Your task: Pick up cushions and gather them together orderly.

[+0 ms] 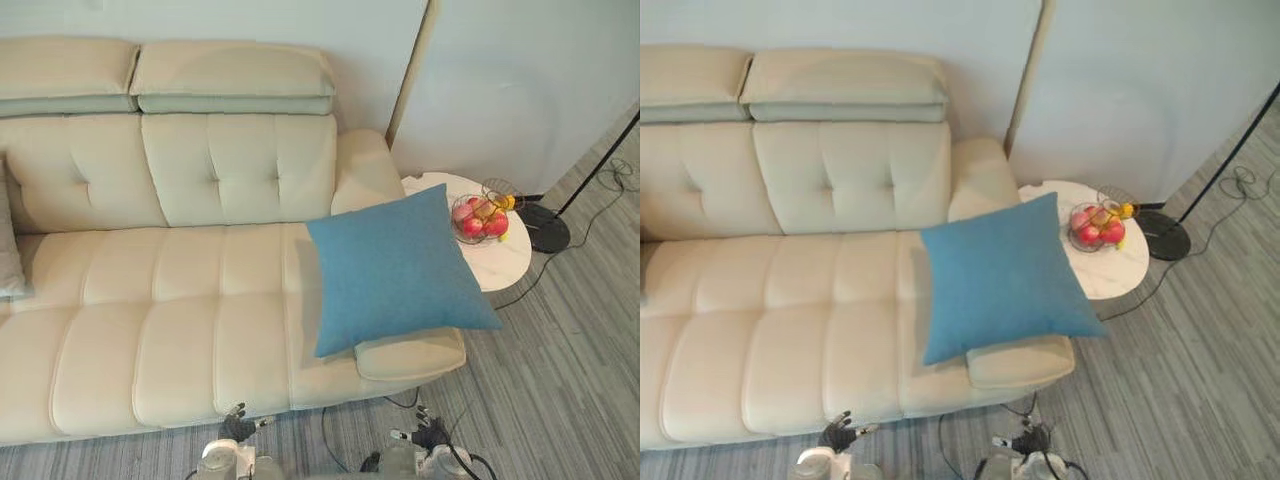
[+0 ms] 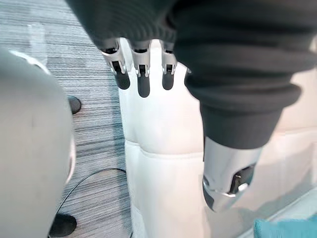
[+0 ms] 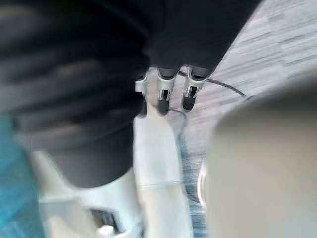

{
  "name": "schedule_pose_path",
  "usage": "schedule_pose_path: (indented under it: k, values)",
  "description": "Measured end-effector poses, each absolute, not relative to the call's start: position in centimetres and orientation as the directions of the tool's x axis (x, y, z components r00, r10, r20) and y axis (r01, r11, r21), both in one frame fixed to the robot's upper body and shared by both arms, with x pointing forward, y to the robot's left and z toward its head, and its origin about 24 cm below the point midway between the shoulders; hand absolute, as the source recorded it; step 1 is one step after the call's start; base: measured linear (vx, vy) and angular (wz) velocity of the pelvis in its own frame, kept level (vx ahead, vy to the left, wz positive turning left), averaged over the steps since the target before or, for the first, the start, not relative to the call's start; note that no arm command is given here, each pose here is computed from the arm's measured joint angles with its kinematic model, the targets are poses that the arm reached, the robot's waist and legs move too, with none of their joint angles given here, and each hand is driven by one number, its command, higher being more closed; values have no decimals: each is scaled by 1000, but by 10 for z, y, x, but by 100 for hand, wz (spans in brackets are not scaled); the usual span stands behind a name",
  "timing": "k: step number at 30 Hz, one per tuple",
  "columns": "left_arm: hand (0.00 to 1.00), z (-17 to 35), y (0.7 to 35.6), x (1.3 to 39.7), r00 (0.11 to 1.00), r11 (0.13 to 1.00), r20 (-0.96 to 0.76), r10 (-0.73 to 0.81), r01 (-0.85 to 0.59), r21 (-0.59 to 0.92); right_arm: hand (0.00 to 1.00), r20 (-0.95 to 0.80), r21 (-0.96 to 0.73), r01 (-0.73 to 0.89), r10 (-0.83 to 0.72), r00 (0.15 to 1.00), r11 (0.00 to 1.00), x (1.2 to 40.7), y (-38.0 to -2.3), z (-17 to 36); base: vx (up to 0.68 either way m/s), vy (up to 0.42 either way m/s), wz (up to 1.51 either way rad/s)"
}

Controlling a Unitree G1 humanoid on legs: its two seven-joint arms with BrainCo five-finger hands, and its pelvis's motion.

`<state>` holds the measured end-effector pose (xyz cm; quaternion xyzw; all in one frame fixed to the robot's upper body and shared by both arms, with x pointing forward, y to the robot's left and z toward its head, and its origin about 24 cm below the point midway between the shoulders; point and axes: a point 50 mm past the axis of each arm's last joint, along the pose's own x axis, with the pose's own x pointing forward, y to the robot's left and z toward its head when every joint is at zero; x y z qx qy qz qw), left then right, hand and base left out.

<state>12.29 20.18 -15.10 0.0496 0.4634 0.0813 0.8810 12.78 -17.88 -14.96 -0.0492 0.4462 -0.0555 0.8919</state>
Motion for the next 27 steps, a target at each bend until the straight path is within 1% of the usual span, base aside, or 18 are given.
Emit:
schedule_pose_path:
  k: [2, 4, 10, 13, 16, 18, 20, 21, 24, 27]
  values:
    - [0, -150, 205, 124, 559, 980, -805, 199, -105, 169, 0, -787, -140, 53, -144, 600, 989, 130, -179, -149, 31, -87, 21]
    - [0, -152, 198, 124, 558, 983, -810, 183, -103, 151, 0, -775, -156, 53, -155, 613, 986, 135, -182, -147, -10, -98, -2]
    - [0, -154, 192, 117, 545, 984, -819, 178, -114, 138, 0, -786, -191, 70, -195, 586, 979, 124, -194, -149, -9, -28, 16]
    - [0, -154, 194, 117, 546, 983, -817, 184, -111, 147, 0, -765, -195, 80, -203, 611, 977, 130, -194, -145, 5, 11, 17]
    - [0, -150, 190, 120, 579, 984, -795, 179, -83, 161, 0, -711, -201, 103, -217, 669, 974, 141, -193, -136, -5, 23, 8]
    - [0, -145, 183, 128, 625, 986, -765, 152, -48, 157, 0, -672, -210, 125, -235, 702, 970, 145, -195, -129, -21, 11, 22]
    - [0, -131, 174, 143, 712, 990, -693, 113, -25, 136, 0, -620, -203, 167, -259, 741, 965, 153, -197, -120, -29, 5, 20]
    - [0, -129, 172, 144, 723, 991, -682, 108, -23, 132, 0, -611, -199, 183, -267, 745, 963, 154, -198, -118, -38, -12, 15]
    - [0, -113, 162, 157, 795, 996, -602, 73, -23, 91, 0, -544, -175, 293, -340, 767, 940, 162, -208, -107, -53, -18, 14]
    - [0, -107, 161, 157, 817, 996, -572, 75, -35, 81, 0, -482, -163, 353, -386, 786, 921, 169, -215, -95, -63, -1, -3]
